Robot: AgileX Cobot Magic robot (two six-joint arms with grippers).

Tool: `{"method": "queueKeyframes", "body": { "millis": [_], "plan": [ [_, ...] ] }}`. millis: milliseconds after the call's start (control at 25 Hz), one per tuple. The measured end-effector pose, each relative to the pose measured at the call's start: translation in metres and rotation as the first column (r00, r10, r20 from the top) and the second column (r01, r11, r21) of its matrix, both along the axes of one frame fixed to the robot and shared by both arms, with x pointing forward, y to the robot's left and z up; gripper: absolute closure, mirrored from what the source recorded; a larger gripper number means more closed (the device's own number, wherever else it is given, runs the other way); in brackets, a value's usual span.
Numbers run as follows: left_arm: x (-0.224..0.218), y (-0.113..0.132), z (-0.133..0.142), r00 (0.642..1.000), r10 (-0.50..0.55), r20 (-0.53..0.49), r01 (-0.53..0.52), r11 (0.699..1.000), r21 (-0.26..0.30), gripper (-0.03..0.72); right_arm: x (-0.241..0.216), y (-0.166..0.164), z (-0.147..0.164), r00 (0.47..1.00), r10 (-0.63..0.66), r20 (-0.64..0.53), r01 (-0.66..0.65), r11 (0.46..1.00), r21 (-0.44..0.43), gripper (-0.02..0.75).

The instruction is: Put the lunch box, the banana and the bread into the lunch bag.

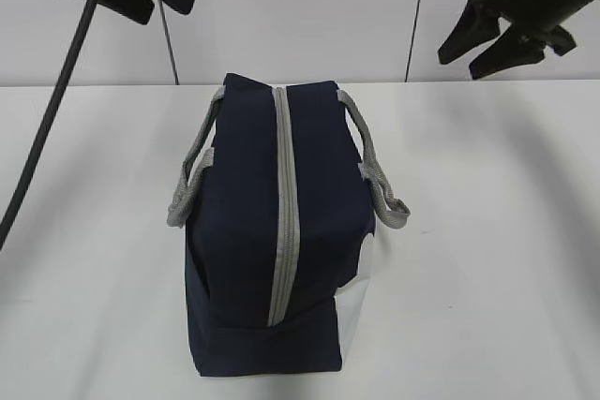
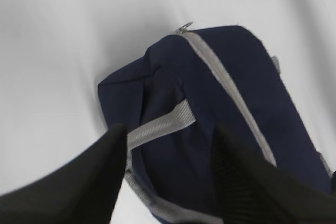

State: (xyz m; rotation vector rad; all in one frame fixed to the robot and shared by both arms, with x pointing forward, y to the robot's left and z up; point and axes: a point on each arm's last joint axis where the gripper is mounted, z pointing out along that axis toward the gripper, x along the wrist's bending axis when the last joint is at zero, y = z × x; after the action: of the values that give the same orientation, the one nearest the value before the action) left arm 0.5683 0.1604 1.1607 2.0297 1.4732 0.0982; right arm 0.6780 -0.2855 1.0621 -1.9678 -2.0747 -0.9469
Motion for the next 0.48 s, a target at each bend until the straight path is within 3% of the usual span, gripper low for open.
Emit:
{"method": "queueKeyframes", "body": {
  "millis": [200,360,480],
  "plan": [
    [-0.011,0.012,0.004,0.999,0.045,-0.031,-0.042,0.995,0.094,0.316,-0.021,-0.004,0.041,0.997,-0.06,0.055,0.063,0.997,-0.052,0.315],
    [-0.021,0.026,0.019,0.993,0.117,0.028,-0.12,0.98,0.158,0.328,-0.05,-0.006,0.071,0.991,-0.095,0.093,0.104,0.99,-0.1,0.315],
    [-0.031,0.035,0.033,0.983,0.166,0.074,-0.176,0.969,0.171,0.33,-0.075,-0.006,0.082,0.99,-0.098,0.101,0.11,0.986,-0.126,0.315]
  ]
}}
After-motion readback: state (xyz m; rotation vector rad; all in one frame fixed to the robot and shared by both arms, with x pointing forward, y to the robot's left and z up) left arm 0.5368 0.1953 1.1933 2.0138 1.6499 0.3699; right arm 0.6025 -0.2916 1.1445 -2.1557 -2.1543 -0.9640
